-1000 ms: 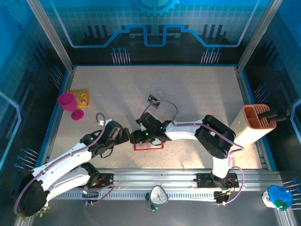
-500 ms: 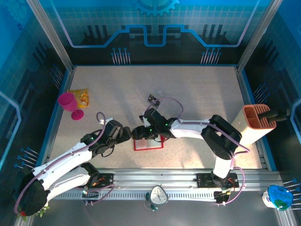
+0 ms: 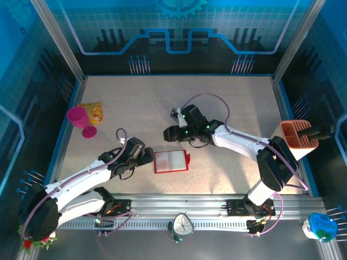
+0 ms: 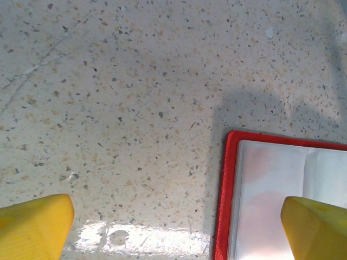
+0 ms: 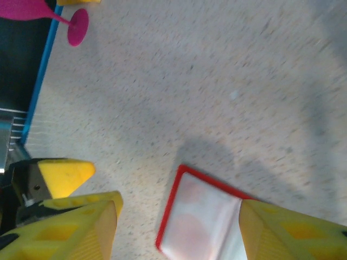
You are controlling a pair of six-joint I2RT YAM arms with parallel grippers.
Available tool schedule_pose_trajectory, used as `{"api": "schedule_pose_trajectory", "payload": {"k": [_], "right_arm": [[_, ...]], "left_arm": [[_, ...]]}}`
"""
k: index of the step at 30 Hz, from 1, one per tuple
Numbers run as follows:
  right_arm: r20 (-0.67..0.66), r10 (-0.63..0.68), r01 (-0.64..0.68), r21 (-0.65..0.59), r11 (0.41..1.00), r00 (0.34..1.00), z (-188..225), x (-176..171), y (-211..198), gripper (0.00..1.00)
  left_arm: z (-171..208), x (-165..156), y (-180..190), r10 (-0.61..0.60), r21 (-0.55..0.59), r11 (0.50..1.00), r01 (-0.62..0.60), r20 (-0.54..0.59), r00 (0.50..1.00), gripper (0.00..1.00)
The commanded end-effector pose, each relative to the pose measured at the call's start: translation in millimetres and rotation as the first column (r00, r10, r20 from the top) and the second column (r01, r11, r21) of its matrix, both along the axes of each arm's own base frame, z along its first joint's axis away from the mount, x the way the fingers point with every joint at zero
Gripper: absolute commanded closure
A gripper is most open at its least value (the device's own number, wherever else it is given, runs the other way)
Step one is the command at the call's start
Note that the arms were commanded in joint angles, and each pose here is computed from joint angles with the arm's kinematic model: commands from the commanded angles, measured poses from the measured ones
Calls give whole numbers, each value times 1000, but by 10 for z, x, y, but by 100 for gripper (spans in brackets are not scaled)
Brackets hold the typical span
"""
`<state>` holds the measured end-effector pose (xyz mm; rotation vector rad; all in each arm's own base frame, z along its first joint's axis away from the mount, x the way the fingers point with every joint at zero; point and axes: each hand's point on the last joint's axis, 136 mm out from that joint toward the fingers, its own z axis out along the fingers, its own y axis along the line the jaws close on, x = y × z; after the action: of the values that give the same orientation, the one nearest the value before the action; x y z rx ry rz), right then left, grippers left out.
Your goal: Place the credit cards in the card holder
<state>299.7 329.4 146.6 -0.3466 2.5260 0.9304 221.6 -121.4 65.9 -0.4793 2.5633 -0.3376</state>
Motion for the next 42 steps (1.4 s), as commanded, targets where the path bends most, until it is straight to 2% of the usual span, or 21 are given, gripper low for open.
{"api": "schedule_pose_trajectory", "payload": {"k": [1, 7, 15, 21, 27, 32, 38, 42], "right_arm": [[64, 39, -28, -164, 986, 997, 79, 152, -248, 38], [129, 61, -17, -319, 948, 990, 172, 466, -420, 43], [127, 140, -64, -473, 879, 982, 60, 785, -387, 66], [139, 177, -60, -599, 798, 974, -91, 1095, -410, 66], [133, 206, -64, -672, 737, 969, -248, 1343, -383, 67], [115, 213, -72, -703, 708, 970, -378, 1485, -379, 66], [112, 198, -63, -703, 709, 974, -423, 1602, -419, 66], [64, 207, -101, -710, 697, 976, -635, 1593, -429, 67]], "left_arm": [[62, 71, -118, -30, -35, 999, 30, 13, 999, 1], [-16, 68, -185, -39, -54, 998, 39, -14, 999, 1], [-112, 58, -218, -47, -59, 997, 44, -40, 998, 1], [-127, 63, -229, -48, -64, 997, 46, -38, 998, 1], [-165, 58, -238, -52, -63, 997, 49, -48, 998, 1], [-170, 64, -242, -51, -63, 997, 48, -49, 998, 1], [-185, 68, -243, -51, -59, 997, 48, -52, 997, 1], [-190, 77, -250, -51, -57, 997, 48, -55, 997, 1]]}}
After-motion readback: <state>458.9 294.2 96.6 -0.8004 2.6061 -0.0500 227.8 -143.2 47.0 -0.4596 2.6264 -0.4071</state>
